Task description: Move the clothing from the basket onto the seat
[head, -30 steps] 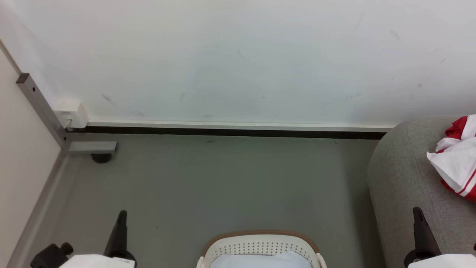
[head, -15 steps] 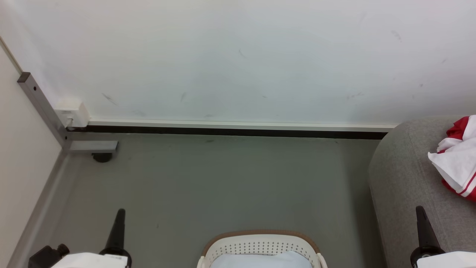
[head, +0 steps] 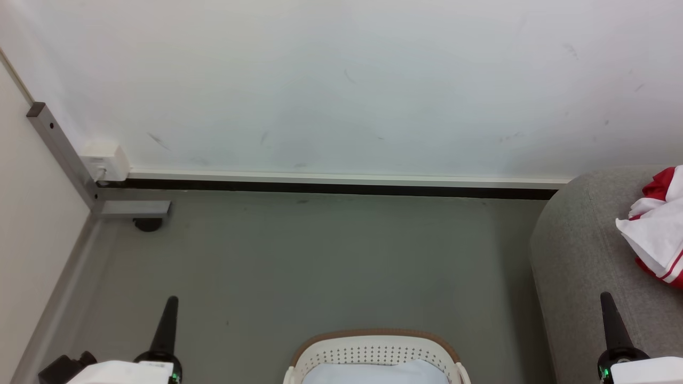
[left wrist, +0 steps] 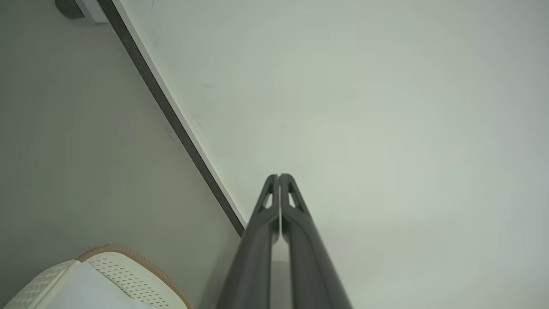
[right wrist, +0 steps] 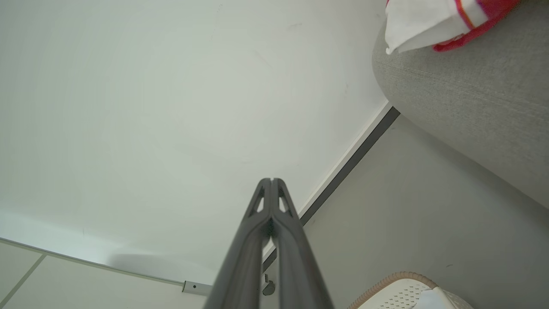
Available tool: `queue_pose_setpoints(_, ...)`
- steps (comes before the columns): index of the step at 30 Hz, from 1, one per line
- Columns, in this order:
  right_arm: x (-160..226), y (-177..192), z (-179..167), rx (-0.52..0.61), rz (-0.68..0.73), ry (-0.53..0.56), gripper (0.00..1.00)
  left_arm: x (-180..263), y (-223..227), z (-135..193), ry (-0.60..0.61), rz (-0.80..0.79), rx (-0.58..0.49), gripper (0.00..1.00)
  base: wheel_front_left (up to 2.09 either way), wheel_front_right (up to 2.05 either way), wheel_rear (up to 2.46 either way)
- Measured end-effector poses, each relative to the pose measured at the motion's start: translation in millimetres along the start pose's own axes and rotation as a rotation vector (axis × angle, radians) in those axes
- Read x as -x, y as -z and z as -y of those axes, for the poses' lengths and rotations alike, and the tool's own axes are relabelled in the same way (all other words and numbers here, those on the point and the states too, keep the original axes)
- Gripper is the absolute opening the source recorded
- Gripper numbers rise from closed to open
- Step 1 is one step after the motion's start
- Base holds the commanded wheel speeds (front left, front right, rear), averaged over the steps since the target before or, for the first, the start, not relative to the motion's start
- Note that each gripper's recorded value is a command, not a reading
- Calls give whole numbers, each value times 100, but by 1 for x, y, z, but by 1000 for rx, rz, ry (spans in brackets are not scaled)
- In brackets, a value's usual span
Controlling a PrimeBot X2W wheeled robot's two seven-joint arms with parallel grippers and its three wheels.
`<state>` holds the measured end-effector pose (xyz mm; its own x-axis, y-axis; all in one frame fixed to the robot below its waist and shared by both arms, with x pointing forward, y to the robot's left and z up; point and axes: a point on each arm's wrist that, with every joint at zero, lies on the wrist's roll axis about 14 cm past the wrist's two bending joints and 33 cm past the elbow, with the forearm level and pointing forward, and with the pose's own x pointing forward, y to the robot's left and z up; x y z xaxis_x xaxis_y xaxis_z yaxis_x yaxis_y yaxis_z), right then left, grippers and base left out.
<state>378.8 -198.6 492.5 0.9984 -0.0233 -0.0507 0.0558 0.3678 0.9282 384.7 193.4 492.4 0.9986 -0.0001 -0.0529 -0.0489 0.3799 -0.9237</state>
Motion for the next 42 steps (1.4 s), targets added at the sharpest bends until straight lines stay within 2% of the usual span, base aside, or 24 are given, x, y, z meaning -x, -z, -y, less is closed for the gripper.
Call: queue_pose_setpoints(42, -7, -5, -8, -321, -13, -35, 0, -2, -8, 7, 33, 5, 331, 0, 0, 0, 0)
